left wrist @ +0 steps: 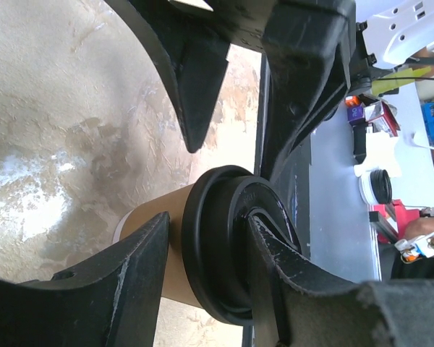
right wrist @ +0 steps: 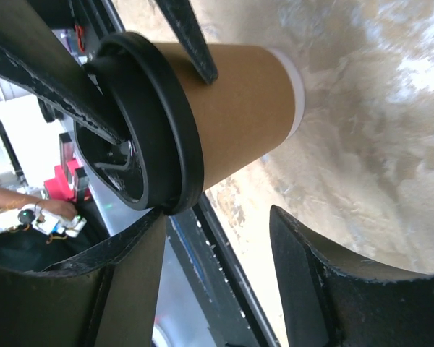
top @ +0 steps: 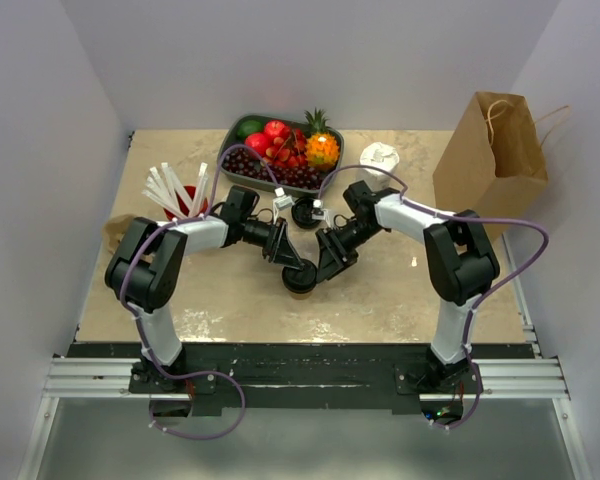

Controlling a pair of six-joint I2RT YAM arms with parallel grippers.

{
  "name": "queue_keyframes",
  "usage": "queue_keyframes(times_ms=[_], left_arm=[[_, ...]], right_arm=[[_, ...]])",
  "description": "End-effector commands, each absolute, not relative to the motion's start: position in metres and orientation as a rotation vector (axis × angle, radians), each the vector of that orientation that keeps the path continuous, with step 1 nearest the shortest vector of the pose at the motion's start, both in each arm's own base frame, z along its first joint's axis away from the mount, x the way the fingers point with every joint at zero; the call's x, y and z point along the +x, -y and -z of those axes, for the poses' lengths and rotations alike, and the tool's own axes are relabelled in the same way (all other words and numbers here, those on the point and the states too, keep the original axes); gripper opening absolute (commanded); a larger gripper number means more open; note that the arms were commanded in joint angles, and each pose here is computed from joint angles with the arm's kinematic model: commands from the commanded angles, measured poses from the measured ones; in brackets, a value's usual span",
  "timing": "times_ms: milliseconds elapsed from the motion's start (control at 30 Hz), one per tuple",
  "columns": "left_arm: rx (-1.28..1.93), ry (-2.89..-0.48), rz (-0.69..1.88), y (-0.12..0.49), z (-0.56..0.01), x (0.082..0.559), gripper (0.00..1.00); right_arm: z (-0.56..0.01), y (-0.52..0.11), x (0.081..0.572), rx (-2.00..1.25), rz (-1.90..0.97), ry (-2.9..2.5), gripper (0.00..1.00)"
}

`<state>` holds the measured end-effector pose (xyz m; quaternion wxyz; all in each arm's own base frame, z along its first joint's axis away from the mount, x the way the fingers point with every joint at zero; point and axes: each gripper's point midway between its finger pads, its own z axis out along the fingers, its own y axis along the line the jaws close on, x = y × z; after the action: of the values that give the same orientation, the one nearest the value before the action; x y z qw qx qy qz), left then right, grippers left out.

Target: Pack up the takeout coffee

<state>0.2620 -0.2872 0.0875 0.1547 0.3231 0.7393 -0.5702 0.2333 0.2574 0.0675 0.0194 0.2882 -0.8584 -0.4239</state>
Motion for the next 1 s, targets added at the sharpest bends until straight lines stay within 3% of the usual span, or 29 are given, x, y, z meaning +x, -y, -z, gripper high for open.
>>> queue_keyframes(times_ms=[0,133,367,467,633,967], left_arm=[[0.846,-2.453,1.279,0.256,0.005,0.263,0.49],[0.867,-2.429,1.309,0.258,0.001,0.26,0.49],[0.954,-2.18,1.475,0.273,-0.054,0.267,0.51],[0.977,-2.111,1.498,0.278,-0.074,0.276,0.56],[0.973,-2.063,1.467,0.279,-0.094,0.29,0.65],[0.949,-1.946,1.502,0.275,-0.147,0.288,0.68]], right_arm=[[0.035,-0.193,0.243,1.129,0.543,2.816,0.59],[0.023,-0.206,0.25,1.118,0.637,2.829,0.59],[-0.05,-0.244,0.261,1.269,1.028,2.81,0.63],[-0.074,-0.254,0.261,1.35,1.155,2.787,0.66],[-0.082,-0.265,0.26,1.341,1.268,2.723,0.66],[-0.09,-0.271,0.263,1.358,1.357,2.661,0.67]])
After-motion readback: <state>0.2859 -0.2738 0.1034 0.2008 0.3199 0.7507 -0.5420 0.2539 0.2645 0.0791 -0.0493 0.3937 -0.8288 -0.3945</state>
